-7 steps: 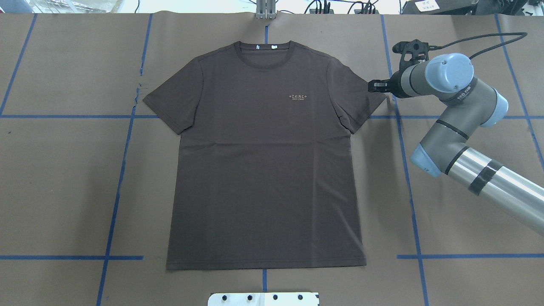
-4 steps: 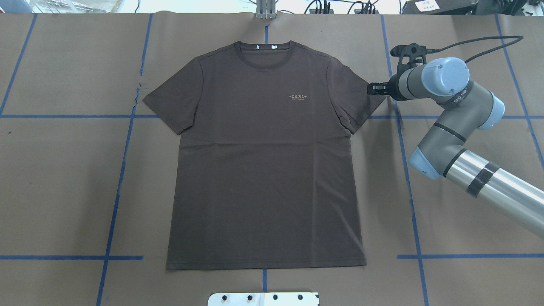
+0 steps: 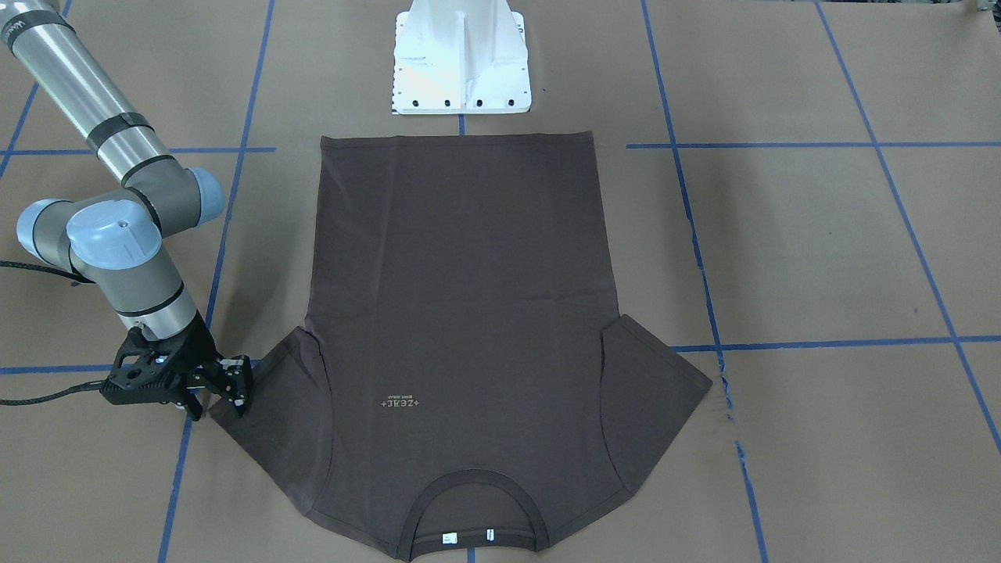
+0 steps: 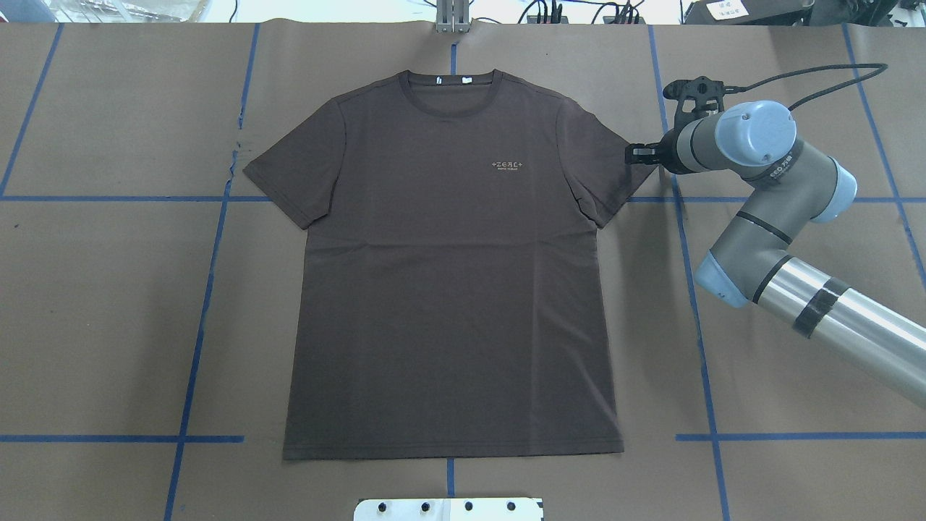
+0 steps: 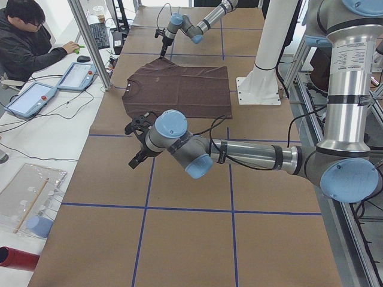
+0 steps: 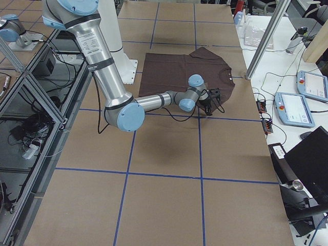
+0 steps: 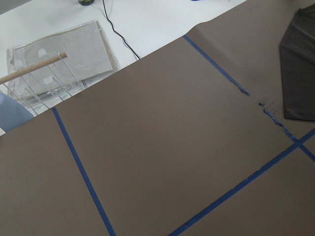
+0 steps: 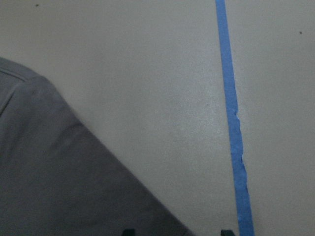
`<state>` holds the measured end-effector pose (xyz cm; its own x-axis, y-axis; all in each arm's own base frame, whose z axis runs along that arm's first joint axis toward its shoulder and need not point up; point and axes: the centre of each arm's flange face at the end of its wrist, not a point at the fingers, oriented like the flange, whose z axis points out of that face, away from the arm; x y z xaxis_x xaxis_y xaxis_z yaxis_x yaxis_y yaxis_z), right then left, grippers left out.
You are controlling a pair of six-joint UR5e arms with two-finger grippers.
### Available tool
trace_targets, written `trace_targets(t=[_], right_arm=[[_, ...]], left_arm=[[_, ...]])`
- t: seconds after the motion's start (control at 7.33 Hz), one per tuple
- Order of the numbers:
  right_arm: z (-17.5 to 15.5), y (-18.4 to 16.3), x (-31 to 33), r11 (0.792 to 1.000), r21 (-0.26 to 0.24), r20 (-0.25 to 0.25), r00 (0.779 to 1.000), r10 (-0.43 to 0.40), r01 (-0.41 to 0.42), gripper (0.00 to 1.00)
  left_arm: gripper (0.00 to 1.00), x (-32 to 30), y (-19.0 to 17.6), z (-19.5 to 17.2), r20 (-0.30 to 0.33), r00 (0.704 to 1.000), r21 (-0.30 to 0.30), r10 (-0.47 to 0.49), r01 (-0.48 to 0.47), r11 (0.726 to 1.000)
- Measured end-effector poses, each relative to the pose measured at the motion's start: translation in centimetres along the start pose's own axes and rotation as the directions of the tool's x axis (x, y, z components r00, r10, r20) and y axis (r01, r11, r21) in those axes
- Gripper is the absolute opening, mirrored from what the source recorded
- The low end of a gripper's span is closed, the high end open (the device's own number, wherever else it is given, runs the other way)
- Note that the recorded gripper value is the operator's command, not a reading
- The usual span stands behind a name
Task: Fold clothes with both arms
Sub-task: 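Move the right gripper to the sleeve nearest it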
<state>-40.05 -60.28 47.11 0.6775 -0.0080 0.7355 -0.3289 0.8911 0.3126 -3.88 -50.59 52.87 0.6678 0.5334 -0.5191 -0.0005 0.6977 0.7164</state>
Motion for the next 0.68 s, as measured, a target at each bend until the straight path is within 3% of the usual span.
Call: trace_targets(t=[0.27,0.41,0.68], right_arm=[[0.12,0.14,-0.01,1.0,-0.002,-0.001,1.0,-0.001,0.001,0.36],[0.15,0.16,-0.01,1.0,-0.003,-0.002,1.0,-0.001,0.001,0.04],[0.02,-0.03,-0.53,1.0,-0.002,0.004,1.0,-0.001,0.001,0.0]], left_arm=[[1.0,0.0,0.01,0.0,0.0,1.0,0.0,0.0,0.0,1.0],[1.0,-0.01,0.01,0.0,0.0,1.0,0.0,0.0,0.0,1.0],[1.0,-0.01,0.01,0.01,0.0,1.0,0.0,0.0,0.0,1.0]])
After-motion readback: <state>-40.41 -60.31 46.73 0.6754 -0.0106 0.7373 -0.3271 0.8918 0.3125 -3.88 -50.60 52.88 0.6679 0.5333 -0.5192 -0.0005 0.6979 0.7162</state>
